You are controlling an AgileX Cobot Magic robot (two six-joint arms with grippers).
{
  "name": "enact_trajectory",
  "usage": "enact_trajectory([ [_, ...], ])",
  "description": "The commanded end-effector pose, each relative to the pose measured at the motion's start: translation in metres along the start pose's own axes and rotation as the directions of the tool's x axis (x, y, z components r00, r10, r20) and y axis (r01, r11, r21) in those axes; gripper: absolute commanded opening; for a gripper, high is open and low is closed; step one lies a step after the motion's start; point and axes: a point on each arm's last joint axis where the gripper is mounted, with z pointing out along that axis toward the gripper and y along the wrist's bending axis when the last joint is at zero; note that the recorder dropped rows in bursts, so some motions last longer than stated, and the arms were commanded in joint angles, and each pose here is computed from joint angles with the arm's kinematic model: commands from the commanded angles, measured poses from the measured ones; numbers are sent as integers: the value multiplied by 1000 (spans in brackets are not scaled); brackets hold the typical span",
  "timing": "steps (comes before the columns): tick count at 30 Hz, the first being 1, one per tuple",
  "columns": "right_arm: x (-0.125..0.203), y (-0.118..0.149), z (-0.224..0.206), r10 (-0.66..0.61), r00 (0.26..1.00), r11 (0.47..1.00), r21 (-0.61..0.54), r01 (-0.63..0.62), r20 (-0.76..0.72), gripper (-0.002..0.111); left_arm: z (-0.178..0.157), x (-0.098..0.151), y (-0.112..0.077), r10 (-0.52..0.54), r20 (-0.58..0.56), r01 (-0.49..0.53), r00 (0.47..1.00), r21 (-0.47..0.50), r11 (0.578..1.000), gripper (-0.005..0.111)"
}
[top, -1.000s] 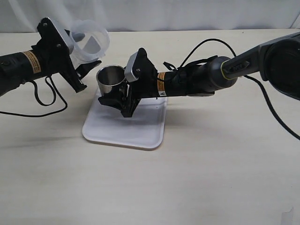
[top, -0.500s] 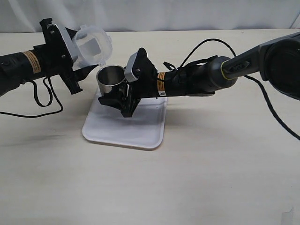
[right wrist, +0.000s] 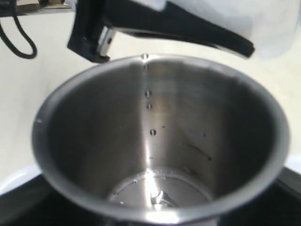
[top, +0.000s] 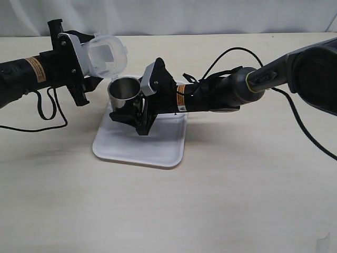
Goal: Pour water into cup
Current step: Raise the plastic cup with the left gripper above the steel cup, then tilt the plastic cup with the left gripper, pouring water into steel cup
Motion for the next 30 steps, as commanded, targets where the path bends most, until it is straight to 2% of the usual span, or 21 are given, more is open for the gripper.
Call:
enact_trajectory([
  [1, -6, -1, 0, -14, 999, 1000, -6, 15, 37, 4, 1, -5, 6, 47, 31, -46, 998, -41, 998, 0],
  [6, -6, -1, 0, -14, 999, 1000, -6, 15, 37, 4, 1, -5, 6, 123, 28, -122, 992, -43, 992, 0],
  [13, -6, 5, 0, -50, 998, 997, -64, 52, 32, 4, 1, -5, 6, 151, 27, -150, 988, -44, 988, 0],
  [25, -6, 5, 0, -50, 998, 996, -66, 52, 35, 4, 1, -5, 6, 248, 21, -247, 969, -46, 968, 0],
  [30, -6, 5, 0, -50, 998, 996, -66, 52, 35, 4, 1, -5, 6, 250, 21, -249, 968, -46, 968, 0],
])
